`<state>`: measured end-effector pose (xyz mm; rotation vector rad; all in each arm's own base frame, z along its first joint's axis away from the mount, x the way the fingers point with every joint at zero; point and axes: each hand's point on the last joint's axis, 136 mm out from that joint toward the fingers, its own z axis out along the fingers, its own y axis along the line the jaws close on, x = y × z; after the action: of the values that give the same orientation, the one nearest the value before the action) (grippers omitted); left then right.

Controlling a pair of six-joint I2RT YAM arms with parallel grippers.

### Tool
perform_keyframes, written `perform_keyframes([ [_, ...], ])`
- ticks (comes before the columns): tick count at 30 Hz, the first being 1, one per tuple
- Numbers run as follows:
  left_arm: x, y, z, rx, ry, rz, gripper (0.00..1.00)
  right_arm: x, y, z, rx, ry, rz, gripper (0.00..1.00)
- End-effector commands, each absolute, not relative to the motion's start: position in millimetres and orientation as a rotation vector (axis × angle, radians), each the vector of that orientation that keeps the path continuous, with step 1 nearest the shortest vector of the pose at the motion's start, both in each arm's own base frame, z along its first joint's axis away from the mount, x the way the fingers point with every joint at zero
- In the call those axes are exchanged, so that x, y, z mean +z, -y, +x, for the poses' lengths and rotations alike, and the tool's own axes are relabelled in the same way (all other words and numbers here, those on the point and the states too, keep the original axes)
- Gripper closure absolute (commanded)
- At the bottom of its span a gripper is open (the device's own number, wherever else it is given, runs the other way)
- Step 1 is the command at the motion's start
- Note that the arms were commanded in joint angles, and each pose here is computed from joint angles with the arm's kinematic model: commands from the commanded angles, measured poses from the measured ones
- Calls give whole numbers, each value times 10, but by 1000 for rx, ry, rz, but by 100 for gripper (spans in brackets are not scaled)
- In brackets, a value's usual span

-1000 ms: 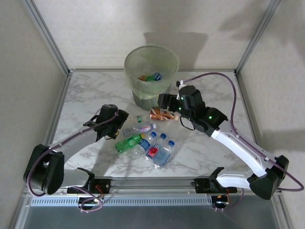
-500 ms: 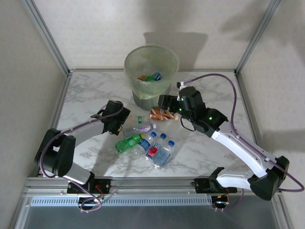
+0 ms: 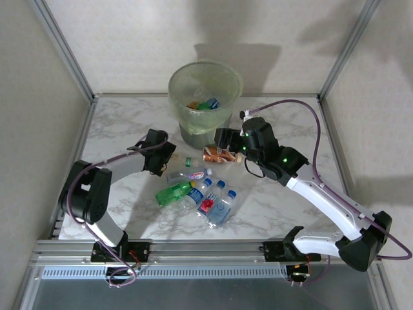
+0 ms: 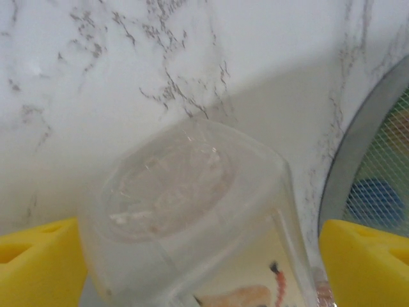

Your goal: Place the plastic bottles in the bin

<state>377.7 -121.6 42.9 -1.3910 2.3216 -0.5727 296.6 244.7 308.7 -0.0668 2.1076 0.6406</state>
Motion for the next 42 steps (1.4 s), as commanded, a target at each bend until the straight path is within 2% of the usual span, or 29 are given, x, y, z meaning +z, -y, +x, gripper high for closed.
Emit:
perform_keyframes([
  [1,360,1124,3772,-494,-2341,-1414,12,3107,-2403,2970,621,-2100,-42,21],
  [15,431,1026,3764,-499,-2307,-1417,23,3074,-2347,2982,592,-2098,-20,23],
  [28,754,1044,3830,-598,-2255,-1370,28,3161,-2290,2950,599,-2079,0,23],
  [42,1134,876,3533,-660,-2240,-1297,32,3367,-2263,2747,749,-2037,17,23],
])
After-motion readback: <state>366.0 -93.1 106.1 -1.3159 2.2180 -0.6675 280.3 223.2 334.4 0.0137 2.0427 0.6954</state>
